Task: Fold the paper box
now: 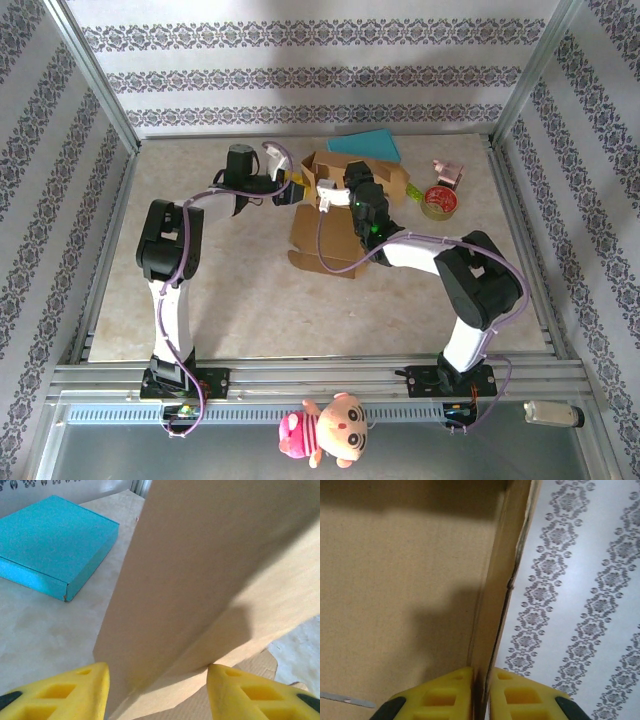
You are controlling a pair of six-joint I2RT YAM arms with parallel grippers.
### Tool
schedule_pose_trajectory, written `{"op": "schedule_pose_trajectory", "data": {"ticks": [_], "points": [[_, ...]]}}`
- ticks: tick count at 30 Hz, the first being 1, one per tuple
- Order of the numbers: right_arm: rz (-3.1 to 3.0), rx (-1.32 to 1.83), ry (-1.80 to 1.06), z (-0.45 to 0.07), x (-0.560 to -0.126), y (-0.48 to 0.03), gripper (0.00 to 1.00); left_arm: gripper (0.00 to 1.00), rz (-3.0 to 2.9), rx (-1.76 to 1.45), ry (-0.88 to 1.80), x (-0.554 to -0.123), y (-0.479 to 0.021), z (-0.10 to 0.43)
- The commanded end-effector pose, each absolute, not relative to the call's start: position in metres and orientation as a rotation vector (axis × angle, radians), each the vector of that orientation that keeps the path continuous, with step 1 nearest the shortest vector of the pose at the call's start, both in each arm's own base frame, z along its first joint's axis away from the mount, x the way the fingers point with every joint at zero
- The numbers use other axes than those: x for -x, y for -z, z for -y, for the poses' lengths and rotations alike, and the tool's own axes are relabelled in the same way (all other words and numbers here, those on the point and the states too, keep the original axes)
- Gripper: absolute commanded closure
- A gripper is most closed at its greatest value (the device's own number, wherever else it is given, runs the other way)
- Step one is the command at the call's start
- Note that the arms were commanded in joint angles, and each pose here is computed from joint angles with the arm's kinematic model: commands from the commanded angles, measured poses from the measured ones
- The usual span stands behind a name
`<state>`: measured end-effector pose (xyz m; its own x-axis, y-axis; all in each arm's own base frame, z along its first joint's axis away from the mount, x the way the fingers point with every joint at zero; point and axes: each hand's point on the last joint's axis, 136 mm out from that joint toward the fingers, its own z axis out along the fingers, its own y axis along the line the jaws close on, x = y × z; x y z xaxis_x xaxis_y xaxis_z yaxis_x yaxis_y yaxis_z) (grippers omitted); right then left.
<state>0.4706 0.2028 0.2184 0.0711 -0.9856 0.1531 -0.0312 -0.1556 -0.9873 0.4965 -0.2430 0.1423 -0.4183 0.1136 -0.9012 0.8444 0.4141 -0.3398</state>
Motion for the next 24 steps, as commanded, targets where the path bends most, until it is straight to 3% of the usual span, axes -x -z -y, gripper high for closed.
{"op": "schedule_pose_trajectory", "data": {"ticks": [1,18,24], "points": [[-1.141,1.353,1.247,-0.205,-0.469,-0.204,0.84,0.44,-1.756,-0.857,1.112,-0.491,-0.147,0.256],[-1.182,1.333,1.193,-0.219,-0.456,-0.186,0.83,0.51,-1.906,-0.797,0.825,-0.494,-0.103,0.286],[-1.208,1.337,1.19,-0.217,-0.451,-0.171,0.83,0.62,-1.858,-0.731,0.75,-0.503,-0.109,0.292]]}}
